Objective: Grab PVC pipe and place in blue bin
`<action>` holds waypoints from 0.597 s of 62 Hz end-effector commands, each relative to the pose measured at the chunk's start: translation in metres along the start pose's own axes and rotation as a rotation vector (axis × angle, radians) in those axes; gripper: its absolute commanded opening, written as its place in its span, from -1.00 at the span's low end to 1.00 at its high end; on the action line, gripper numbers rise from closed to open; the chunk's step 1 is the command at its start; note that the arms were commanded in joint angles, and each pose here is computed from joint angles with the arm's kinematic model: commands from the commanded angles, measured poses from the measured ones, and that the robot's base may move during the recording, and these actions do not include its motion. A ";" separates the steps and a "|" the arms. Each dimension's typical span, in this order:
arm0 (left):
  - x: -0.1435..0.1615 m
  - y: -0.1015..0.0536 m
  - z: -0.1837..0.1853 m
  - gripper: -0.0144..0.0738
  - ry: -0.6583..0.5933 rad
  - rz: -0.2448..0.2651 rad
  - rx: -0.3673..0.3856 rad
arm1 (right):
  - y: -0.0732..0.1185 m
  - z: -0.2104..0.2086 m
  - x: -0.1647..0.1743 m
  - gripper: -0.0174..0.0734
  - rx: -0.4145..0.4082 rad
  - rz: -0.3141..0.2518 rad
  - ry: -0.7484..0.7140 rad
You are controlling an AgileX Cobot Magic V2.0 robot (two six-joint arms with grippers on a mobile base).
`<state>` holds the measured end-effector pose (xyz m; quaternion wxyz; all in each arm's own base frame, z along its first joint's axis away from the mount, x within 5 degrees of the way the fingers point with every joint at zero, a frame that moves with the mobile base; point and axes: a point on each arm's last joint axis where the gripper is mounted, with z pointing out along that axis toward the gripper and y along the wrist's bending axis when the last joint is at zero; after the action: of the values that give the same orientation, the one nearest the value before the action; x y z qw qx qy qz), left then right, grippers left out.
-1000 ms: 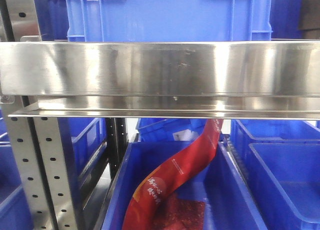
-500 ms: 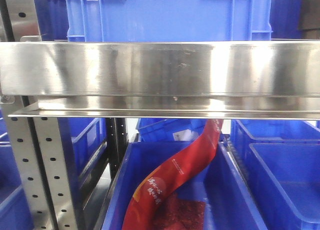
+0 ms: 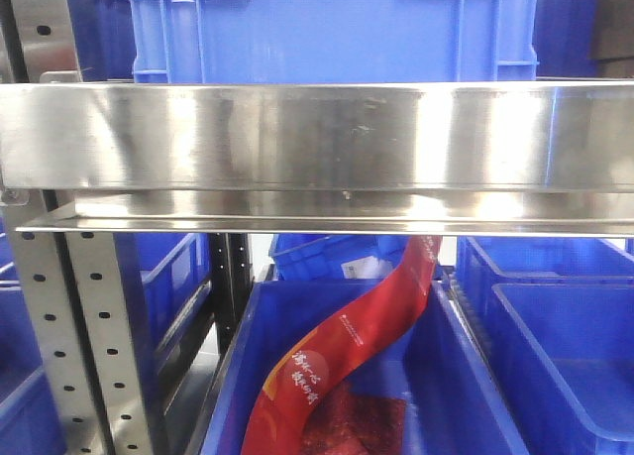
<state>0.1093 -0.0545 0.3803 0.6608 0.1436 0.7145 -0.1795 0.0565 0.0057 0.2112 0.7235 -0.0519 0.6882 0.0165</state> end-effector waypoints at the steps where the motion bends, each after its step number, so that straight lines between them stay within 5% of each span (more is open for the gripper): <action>1: -0.002 -0.001 -0.002 -0.93 -0.022 0.002 0.005 | -0.001 -0.001 -0.001 -0.99 0.009 0.033 -0.028; 37: -0.002 -0.001 -0.002 -0.93 -0.022 0.002 0.005 | -0.001 0.000 -0.001 -0.99 0.009 0.028 -0.026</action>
<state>0.1093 -0.0545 0.3803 0.6608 0.1436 0.7145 -0.1795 0.0563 0.0056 0.2101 0.7233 -0.0416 0.6888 0.0270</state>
